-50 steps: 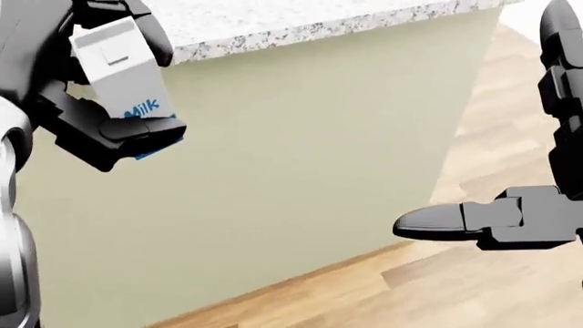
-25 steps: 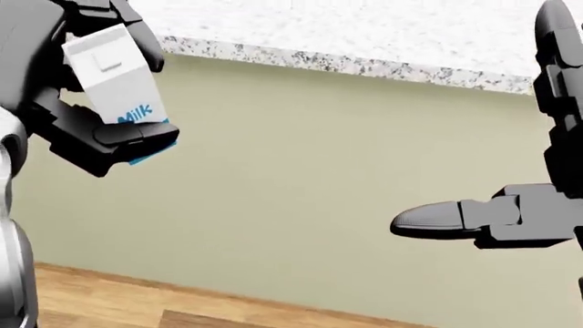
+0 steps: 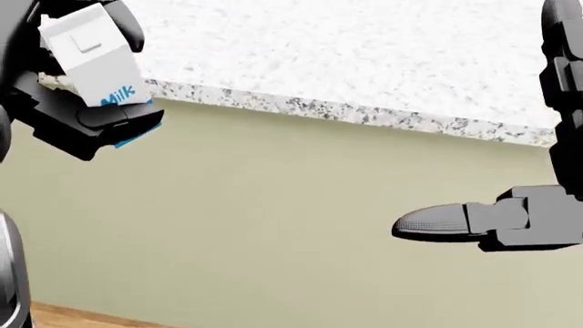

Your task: Move the drinks to the dining counter.

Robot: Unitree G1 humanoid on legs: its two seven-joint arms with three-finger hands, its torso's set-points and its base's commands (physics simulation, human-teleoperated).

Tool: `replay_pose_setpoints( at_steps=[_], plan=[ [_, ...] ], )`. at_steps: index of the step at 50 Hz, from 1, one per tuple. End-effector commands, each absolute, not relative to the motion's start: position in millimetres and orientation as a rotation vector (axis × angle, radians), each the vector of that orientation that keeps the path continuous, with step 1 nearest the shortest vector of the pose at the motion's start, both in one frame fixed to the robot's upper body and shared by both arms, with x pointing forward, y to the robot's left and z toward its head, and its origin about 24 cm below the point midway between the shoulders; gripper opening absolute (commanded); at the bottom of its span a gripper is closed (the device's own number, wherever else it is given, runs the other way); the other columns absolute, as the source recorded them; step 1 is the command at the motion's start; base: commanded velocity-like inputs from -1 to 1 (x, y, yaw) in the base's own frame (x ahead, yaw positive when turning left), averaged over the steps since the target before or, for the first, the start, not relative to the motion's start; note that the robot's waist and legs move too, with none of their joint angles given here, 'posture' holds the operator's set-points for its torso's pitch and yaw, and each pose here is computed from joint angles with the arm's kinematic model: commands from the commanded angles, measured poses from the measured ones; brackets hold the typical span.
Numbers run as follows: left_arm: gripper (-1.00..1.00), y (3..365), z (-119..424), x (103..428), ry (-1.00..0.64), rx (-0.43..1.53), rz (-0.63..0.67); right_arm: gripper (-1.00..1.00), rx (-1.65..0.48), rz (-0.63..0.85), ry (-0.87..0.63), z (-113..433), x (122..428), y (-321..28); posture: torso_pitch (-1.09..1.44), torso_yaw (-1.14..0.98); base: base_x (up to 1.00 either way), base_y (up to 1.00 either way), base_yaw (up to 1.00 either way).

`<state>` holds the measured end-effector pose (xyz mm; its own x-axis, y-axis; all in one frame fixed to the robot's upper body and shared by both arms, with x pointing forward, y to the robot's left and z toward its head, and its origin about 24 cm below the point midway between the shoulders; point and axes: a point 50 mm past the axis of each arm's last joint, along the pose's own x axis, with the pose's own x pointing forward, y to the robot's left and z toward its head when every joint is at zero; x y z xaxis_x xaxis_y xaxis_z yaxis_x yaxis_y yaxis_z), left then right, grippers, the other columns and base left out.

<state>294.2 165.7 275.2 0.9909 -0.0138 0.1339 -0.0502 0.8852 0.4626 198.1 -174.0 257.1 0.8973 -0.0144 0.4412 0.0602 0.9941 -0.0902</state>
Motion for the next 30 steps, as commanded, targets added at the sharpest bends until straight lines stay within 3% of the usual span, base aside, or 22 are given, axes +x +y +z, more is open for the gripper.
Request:
replay_pose_setpoints(
  at_steps=[1, 6, 15, 30],
  plan=[
    [-1.0, 158.9, 291.5, 287.6, -0.238, 0.501, 0.006, 1.0, -0.106, -0.063, -0.502, 263.2, 195.4, -176.6, 0.0, 0.0, 1.0, 0.0, 0.0],
    [-1.0, 159.2, 292.2, 286.7, -0.24, 0.501, 0.006, 1.0, -0.07, -0.058, -0.5, 263.8, 194.5, -178.1, 0.0, 0.0, 0.7, 0.0, 0.0],
    [-1.0, 160.6, 294.8, 285.2, -0.244, 0.501, 0.009, 1.0, -0.077, -0.042, -0.505, 265.1, 193.6, -175.4, 0.0, 0.0, 0.07, 0.0, -0.91],
    [-1.0, 161.7, 298.7, 285.3, -0.247, 0.508, 0.016, 1.0, -0.096, -0.048, -0.52, 267.4, 192.9, -174.8, 0.0, 0.0, 0.0, 0.0, 0.0]
  ],
)
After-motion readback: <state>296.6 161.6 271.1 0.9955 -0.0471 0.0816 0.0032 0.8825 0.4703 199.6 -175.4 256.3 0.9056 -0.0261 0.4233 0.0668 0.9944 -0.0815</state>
